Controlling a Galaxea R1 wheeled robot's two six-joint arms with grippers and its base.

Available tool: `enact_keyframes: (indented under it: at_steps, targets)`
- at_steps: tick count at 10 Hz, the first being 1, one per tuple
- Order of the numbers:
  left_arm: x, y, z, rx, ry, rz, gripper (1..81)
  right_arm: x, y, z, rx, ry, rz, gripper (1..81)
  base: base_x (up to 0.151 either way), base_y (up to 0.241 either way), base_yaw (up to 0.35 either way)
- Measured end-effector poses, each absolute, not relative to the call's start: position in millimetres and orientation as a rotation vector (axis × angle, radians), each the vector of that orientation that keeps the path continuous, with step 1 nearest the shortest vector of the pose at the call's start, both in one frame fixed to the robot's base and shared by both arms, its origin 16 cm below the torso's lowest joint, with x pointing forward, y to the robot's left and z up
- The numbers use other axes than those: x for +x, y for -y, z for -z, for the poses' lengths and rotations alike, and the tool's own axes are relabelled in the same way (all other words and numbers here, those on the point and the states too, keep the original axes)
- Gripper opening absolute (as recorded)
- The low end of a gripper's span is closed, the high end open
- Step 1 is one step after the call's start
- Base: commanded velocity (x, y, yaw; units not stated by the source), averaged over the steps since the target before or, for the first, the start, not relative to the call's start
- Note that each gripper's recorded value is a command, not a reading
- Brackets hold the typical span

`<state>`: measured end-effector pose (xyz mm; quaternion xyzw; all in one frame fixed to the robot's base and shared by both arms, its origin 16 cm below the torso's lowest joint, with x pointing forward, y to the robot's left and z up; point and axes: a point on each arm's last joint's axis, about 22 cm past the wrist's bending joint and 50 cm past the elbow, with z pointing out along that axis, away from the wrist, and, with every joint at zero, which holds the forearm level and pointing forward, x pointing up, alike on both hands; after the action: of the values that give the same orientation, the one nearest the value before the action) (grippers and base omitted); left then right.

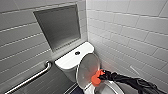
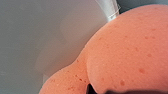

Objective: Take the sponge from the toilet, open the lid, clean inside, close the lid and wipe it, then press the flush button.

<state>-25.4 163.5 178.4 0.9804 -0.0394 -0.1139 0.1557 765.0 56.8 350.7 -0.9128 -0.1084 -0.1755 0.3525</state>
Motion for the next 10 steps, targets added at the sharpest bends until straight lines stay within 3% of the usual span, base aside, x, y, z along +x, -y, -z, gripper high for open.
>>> enact_keyframes:
  at_steps: [7,10]
  targets:
    - [-26,-164,-179,2.808,0.113,0.328,81.1,743,-39,-314,-2.44,0.298,0.481,1.0,0.0,0.0,0.0]
    - [-27,-166,-179,2.81,0.113,0.33,81.1,746,-2,-302,-2.479,0.272,0.479,1.0,0.0,0.0,0.0]
